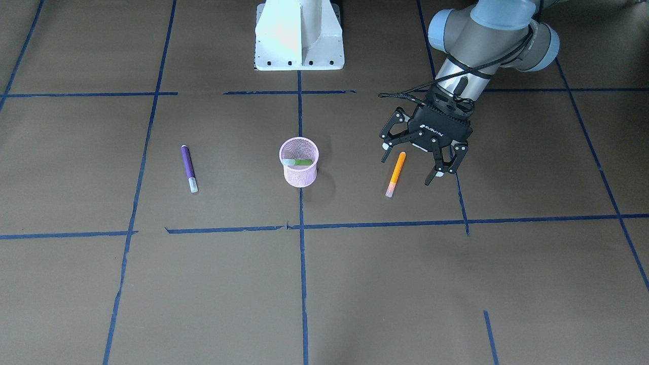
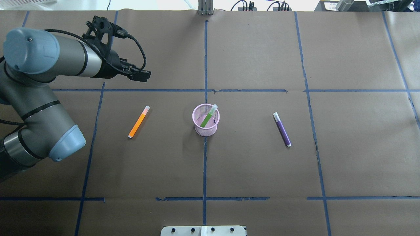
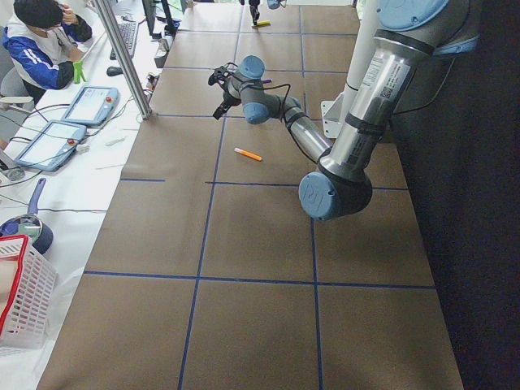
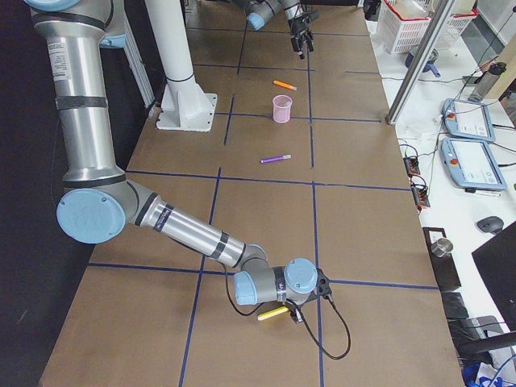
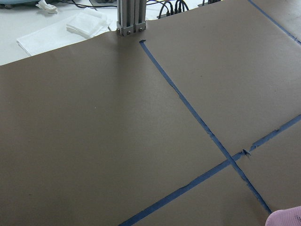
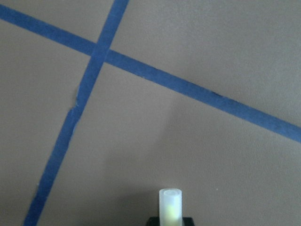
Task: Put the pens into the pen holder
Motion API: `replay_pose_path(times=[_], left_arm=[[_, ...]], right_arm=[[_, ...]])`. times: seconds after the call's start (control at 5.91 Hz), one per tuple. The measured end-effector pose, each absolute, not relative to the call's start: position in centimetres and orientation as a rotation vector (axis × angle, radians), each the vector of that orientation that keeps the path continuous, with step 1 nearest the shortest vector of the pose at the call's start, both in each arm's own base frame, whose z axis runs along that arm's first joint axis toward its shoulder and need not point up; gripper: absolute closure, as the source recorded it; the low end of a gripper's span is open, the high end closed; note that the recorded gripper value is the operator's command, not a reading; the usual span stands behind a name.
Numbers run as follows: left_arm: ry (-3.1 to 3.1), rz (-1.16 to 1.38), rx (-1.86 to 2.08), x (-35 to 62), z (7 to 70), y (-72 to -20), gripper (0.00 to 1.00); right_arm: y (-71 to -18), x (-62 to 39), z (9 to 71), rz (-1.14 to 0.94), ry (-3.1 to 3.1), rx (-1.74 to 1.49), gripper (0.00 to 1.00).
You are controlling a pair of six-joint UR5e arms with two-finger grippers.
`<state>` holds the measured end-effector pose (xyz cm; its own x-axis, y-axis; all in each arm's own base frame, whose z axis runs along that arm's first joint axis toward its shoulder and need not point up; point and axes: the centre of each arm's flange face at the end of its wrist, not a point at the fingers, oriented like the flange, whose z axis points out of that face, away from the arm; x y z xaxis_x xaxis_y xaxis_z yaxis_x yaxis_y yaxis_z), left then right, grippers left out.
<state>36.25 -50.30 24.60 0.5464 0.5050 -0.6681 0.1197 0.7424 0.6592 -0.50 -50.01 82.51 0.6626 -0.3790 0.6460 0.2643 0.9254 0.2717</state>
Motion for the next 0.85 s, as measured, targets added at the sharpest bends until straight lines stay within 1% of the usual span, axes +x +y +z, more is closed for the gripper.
replay_pose_path(times=[0.17, 0.51, 0.85], left_arm=[[0.985, 0.254, 0.723, 36.3, 24.6, -50.3, 0.0], [0.984, 0.254, 0.723, 36.3, 24.6, -50.3, 0.0], [0.984, 0.253, 0.724, 36.2, 24.6, -50.3, 0.0]], right_arm=[[-50.2, -0.6, 82.1, -0.369, -0.767, 0.167, 1.0], [-50.9, -0.9, 80.5, -0.38, -0.798, 0.194, 1.0], [-51.8, 0.6, 77.3, -0.362, -0.892, 0.26, 1.0]])
